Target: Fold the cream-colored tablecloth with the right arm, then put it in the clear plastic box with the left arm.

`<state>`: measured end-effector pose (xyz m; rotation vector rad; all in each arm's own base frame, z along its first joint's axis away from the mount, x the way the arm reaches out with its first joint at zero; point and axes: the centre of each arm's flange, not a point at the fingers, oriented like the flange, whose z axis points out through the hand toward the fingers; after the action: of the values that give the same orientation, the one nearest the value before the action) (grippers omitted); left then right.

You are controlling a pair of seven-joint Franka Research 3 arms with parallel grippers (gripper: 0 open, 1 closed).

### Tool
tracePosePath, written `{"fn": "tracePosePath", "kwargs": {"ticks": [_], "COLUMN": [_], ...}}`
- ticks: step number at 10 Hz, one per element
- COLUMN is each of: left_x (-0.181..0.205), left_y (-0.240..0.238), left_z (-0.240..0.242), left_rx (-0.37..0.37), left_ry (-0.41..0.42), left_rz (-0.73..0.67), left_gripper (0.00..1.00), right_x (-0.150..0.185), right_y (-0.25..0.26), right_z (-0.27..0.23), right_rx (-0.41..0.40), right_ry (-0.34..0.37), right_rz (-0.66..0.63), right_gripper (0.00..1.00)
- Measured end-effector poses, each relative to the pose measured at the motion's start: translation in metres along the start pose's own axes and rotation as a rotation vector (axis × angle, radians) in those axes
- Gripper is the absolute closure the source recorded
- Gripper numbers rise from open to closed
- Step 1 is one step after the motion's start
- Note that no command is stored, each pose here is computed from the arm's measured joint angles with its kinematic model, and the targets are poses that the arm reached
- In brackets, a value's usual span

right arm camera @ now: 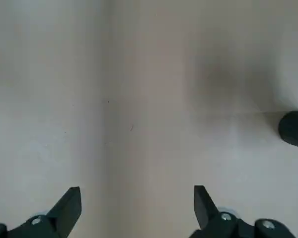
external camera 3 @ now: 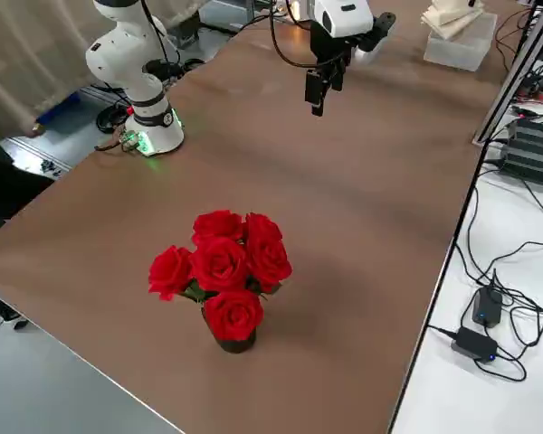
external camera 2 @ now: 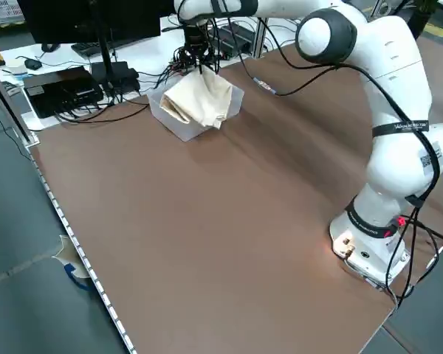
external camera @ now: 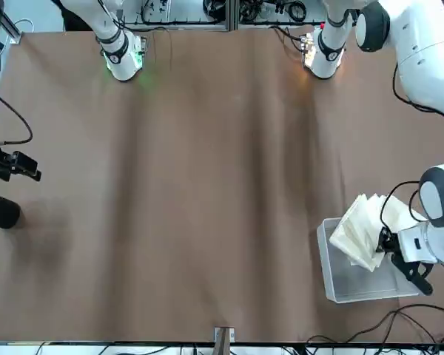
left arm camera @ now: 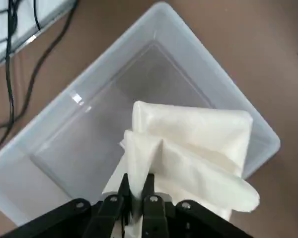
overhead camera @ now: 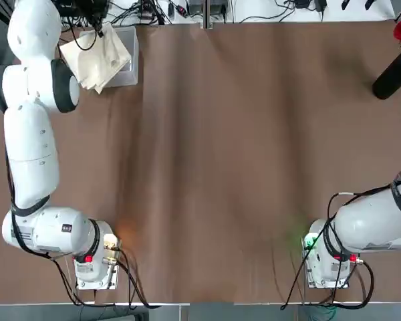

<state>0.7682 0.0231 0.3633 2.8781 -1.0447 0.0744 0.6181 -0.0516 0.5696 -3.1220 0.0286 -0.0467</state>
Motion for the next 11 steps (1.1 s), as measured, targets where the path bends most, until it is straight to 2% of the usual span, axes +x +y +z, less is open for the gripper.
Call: {"fn": "tracePosePath", "kwargs": {"ticks": [3, 7, 9, 11], "left_x": [0.024, 0.038, 0.038, 0.043], "left_y": [0.011, 0.01, 0.008, 0.014], "left_z": [-0.001, 0.0, 0.012, 0.018], "left_rx": [0.105, 0.211, 0.216, 0.198], "left_ry": [0.033, 0.066, 0.06, 0.071], "left_rz": [0.053, 0.093, 0.094, 0.046], "left_gripper": [0.88, 0.88, 0.86, 0.78], "right_x": [0.0, 0.0, 0.0, 0.0], "right_y": [0.0, 0.0, 0.0, 0.0], "right_z": [0.0, 0.0, 0.0, 0.0], "right_rx": [0.0, 0.0, 0.0, 0.0], "right_ry": [0.0, 0.0, 0.0, 0.0], "right_rz": [0.0, 0.0, 0.0, 0.0], "right_gripper": [0.0, 0.0, 0.0, 0.0]}}
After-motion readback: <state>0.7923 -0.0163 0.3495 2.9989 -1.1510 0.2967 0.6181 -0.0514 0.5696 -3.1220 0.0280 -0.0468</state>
